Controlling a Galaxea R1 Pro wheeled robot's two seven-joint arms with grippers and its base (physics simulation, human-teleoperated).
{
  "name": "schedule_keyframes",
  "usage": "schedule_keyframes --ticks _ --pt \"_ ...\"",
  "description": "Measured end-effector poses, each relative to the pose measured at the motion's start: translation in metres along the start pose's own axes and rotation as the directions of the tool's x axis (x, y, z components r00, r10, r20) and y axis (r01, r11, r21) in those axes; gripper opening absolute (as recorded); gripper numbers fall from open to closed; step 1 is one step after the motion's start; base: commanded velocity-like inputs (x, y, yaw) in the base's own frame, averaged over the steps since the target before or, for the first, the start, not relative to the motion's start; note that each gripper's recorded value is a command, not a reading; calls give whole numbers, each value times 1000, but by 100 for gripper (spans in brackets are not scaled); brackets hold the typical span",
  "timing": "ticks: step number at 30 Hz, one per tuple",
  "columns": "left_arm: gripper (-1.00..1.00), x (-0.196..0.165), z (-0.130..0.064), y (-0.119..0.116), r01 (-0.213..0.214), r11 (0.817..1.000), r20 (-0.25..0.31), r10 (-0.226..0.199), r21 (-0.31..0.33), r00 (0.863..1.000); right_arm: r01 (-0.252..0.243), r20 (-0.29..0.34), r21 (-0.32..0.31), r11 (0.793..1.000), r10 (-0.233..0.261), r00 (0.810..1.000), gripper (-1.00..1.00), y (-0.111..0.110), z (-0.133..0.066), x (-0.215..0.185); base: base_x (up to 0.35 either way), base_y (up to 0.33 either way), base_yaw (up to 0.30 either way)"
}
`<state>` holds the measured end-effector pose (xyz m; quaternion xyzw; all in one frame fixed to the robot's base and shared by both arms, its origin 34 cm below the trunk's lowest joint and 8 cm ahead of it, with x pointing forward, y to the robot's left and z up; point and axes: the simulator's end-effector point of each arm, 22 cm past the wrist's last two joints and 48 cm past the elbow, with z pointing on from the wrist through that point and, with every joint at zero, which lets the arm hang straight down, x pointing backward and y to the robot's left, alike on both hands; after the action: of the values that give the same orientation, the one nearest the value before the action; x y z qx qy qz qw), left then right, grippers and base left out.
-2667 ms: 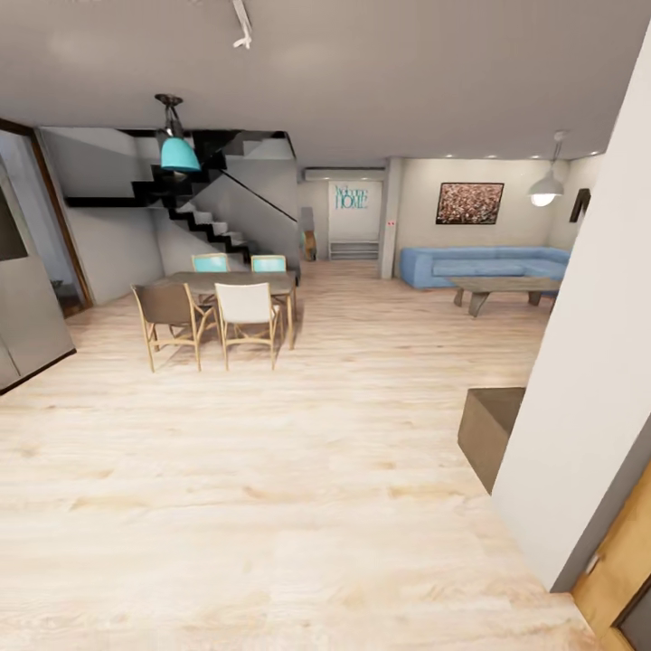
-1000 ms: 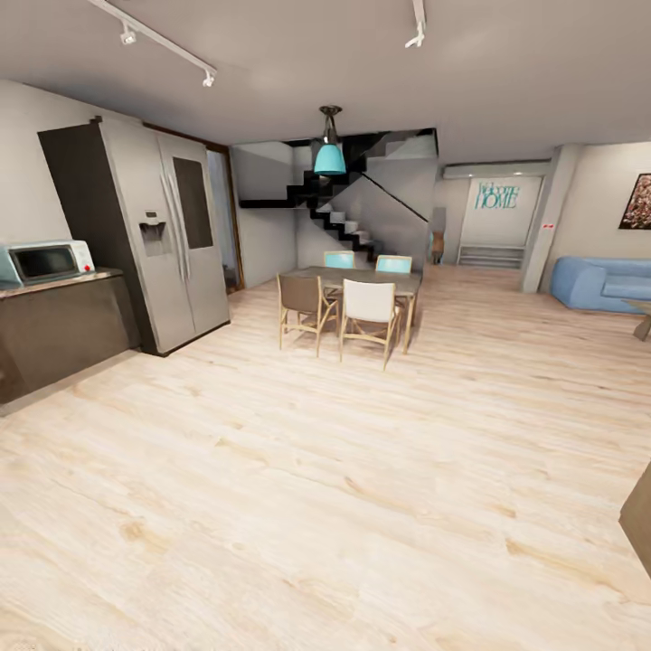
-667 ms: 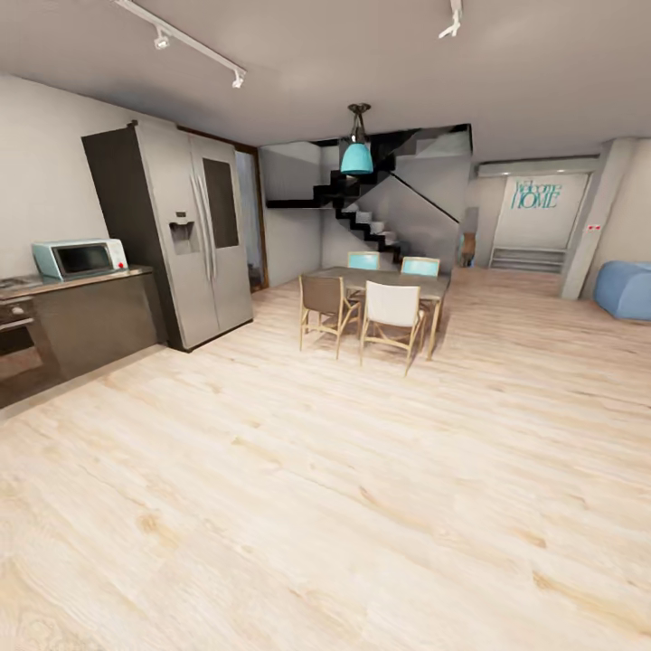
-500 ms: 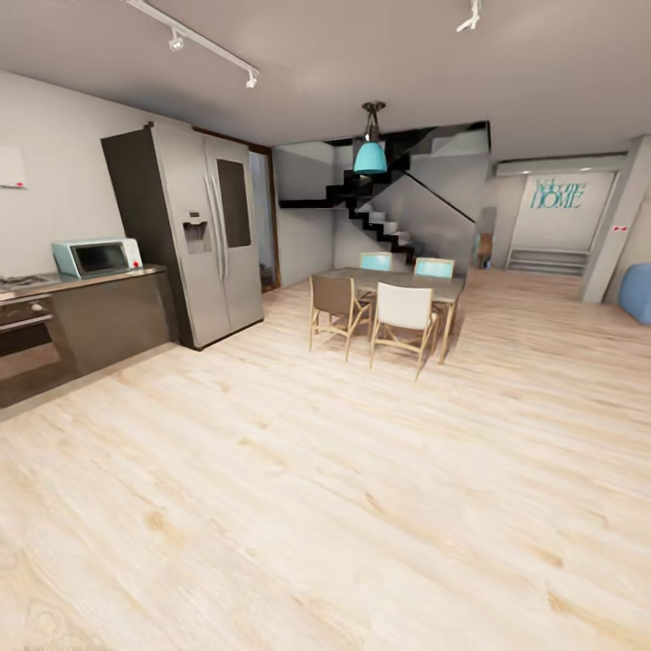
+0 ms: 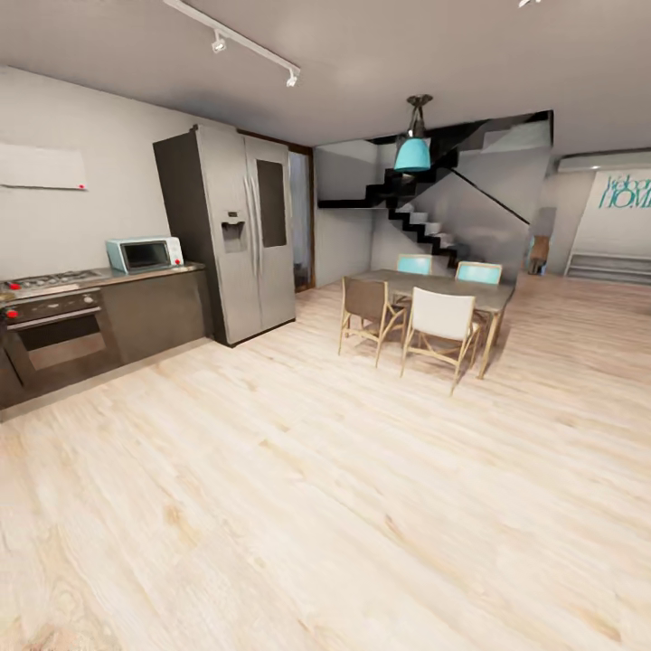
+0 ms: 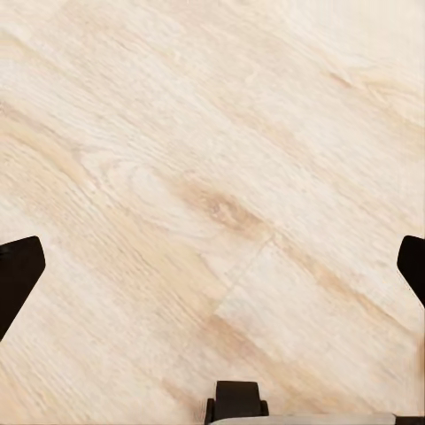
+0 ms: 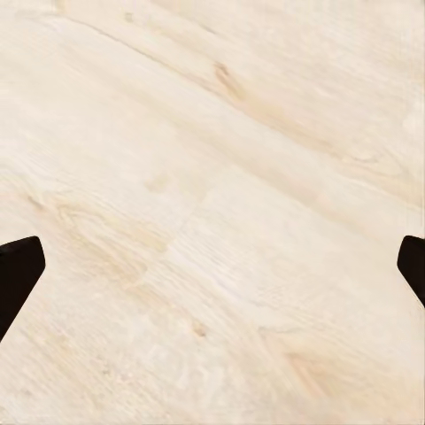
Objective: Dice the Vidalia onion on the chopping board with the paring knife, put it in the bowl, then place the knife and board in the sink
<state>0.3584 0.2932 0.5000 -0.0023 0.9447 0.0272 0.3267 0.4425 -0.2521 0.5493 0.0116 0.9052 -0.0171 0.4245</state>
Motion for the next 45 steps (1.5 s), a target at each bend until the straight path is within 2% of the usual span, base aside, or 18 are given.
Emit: schedule_keyframes --ticks 45 --pt "100 0 0 0 0 1000 0 0 0 1000 0 0 0 1000 0 1000 100 0 0 0 220 -212 277"
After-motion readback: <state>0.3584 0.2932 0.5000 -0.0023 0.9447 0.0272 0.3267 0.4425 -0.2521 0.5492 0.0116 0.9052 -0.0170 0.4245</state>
